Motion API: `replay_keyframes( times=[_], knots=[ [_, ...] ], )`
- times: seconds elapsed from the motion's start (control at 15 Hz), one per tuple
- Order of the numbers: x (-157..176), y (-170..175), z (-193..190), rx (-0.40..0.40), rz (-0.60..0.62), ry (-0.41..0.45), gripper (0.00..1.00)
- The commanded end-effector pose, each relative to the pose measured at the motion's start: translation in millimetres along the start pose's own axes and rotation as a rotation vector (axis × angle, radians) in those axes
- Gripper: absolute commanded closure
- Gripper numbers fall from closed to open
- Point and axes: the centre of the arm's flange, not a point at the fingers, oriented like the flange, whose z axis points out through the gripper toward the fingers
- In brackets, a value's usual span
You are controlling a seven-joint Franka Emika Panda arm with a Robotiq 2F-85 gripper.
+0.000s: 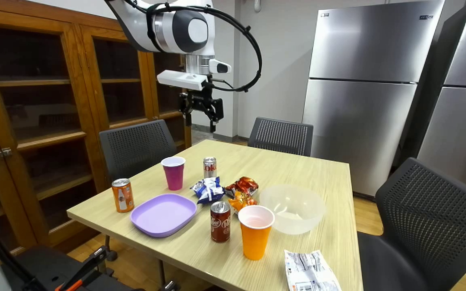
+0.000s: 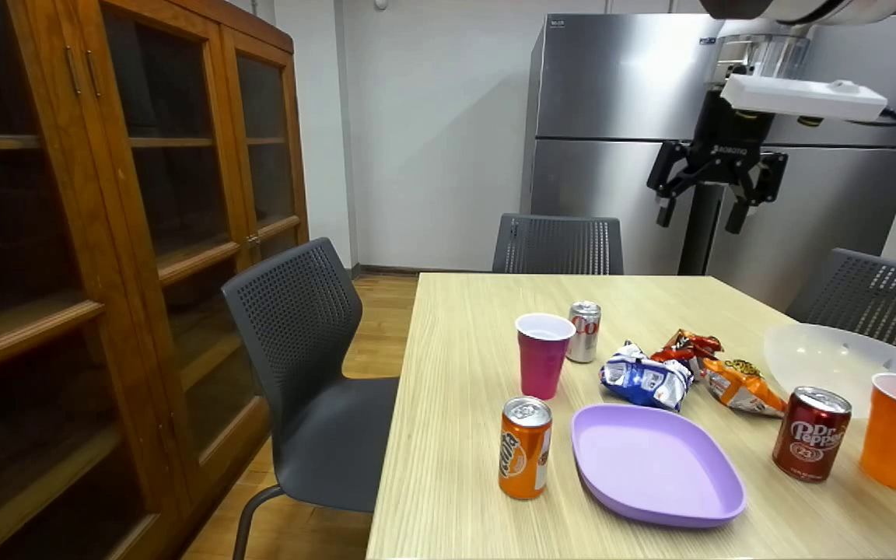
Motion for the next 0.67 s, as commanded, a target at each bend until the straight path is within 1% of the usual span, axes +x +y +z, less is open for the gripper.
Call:
replay_keyframes(
  times=[0.0,0.6],
  knots=[
    [36,-12,15,-0.026,-0.015,0.016,0.0],
    [85,-32,61,-0.055,-0.025,0.005,0.0]
  ],
)
